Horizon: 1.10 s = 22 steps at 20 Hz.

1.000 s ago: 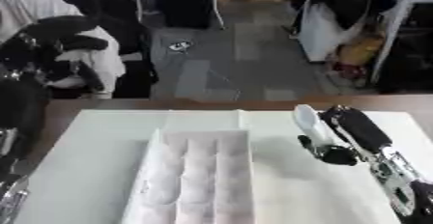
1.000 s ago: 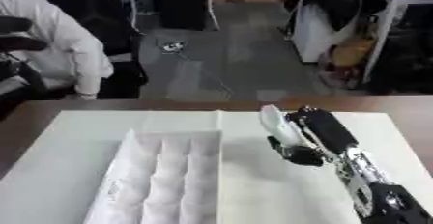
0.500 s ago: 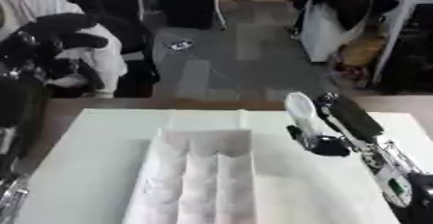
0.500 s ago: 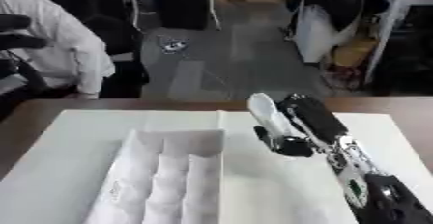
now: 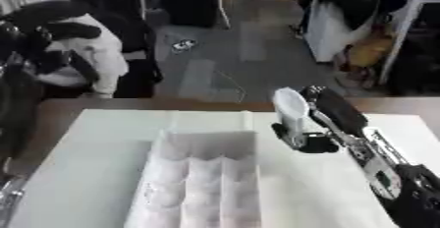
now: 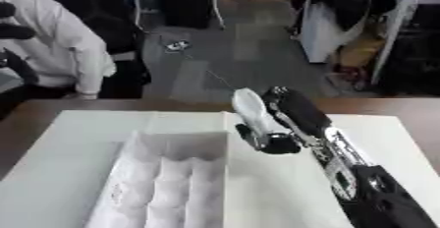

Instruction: Pick up objects on the table and place them in the box.

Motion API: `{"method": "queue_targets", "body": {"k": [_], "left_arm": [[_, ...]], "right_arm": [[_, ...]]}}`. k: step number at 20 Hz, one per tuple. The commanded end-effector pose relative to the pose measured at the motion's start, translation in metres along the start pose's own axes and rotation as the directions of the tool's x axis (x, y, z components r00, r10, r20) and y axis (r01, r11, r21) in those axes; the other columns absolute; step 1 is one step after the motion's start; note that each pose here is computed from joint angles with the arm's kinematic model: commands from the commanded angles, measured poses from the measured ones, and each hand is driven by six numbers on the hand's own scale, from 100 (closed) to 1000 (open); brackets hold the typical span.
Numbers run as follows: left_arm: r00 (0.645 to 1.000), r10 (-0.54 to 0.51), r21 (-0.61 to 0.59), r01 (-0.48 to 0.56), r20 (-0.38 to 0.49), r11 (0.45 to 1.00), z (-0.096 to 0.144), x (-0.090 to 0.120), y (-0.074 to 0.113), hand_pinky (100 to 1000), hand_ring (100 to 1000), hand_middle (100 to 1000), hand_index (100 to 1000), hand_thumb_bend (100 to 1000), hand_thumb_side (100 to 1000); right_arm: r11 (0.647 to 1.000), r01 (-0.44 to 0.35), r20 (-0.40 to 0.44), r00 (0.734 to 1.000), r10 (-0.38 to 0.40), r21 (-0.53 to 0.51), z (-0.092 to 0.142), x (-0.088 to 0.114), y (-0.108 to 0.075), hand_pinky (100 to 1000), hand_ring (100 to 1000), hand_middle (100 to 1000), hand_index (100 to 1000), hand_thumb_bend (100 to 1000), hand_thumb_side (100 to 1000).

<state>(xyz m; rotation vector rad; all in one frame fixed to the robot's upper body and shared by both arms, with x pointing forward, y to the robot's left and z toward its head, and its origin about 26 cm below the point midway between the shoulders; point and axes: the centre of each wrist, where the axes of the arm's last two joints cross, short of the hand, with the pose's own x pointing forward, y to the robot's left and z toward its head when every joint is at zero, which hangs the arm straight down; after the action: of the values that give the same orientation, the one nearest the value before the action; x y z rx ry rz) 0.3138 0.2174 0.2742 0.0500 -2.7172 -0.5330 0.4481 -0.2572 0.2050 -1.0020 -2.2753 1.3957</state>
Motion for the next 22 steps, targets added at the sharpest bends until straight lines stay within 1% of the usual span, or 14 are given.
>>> {"method": "queue_targets", "body": {"k": [1, 6, 12, 13, 14, 15, 19, 22], "left_arm": [[0.999, 0.008, -0.009, -0.008, 0.038, 1.0, -0.008, 0.007, 0.0, 437, 707, 800, 843, 547, 914], [0.998, 0.035, -0.019, -0.034, 0.056, 0.999, -0.014, 0.01, -0.006, 435, 707, 799, 843, 547, 913], [0.995, 0.058, -0.035, -0.055, 0.077, 0.998, -0.022, 0.013, -0.012, 434, 708, 800, 844, 548, 914], [0.995, 0.061, -0.036, -0.058, 0.08, 0.998, -0.023, 0.013, -0.013, 434, 707, 800, 844, 548, 914], [0.994, 0.065, -0.04, -0.061, 0.084, 0.997, -0.024, 0.014, -0.014, 434, 708, 800, 844, 548, 916], [0.994, 0.067, -0.043, -0.063, 0.086, 0.997, -0.025, 0.015, -0.014, 434, 708, 800, 844, 548, 916], [0.994, 0.066, -0.054, -0.061, 0.09, 0.997, -0.028, 0.016, -0.016, 434, 709, 800, 844, 548, 919], [0.994, 0.063, -0.058, -0.058, 0.091, 0.997, -0.028, 0.016, -0.017, 434, 709, 800, 844, 548, 921]], "right_arm": [[0.999, 0.004, 0.068, 0.998, 0.0, -0.048, -0.015, 0.004, -0.011, 100, 100, 100, 100, 209, 655], [0.995, 0.068, 0.148, 0.987, -0.056, -0.079, -0.028, 0.012, -0.007, 100, 100, 100, 100, 205, 642], [0.989, 0.12, 0.212, 0.972, -0.099, -0.085, -0.04, 0.019, -0.002, 100, 100, 100, 100, 201, 645], [0.989, 0.125, 0.219, 0.97, -0.104, -0.084, -0.041, 0.02, -0.001, 100, 100, 100, 100, 247, 635], [0.988, 0.133, 0.23, 0.967, -0.111, -0.081, -0.043, 0.022, 0.001, 100, 100, 100, 100, 205, 646], [0.987, 0.139, 0.238, 0.964, -0.117, -0.079, -0.045, 0.023, 0.002, 100, 100, 100, 100, 208, 647], [0.983, 0.17, 0.29, 0.946, -0.143, -0.071, -0.054, 0.03, 0.004, 100, 100, 100, 100, 205, 671], [0.978, 0.195, 0.342, 0.926, -0.159, -0.072, -0.061, 0.036, 0.003, 100, 100, 100, 100, 201, 683]]}}
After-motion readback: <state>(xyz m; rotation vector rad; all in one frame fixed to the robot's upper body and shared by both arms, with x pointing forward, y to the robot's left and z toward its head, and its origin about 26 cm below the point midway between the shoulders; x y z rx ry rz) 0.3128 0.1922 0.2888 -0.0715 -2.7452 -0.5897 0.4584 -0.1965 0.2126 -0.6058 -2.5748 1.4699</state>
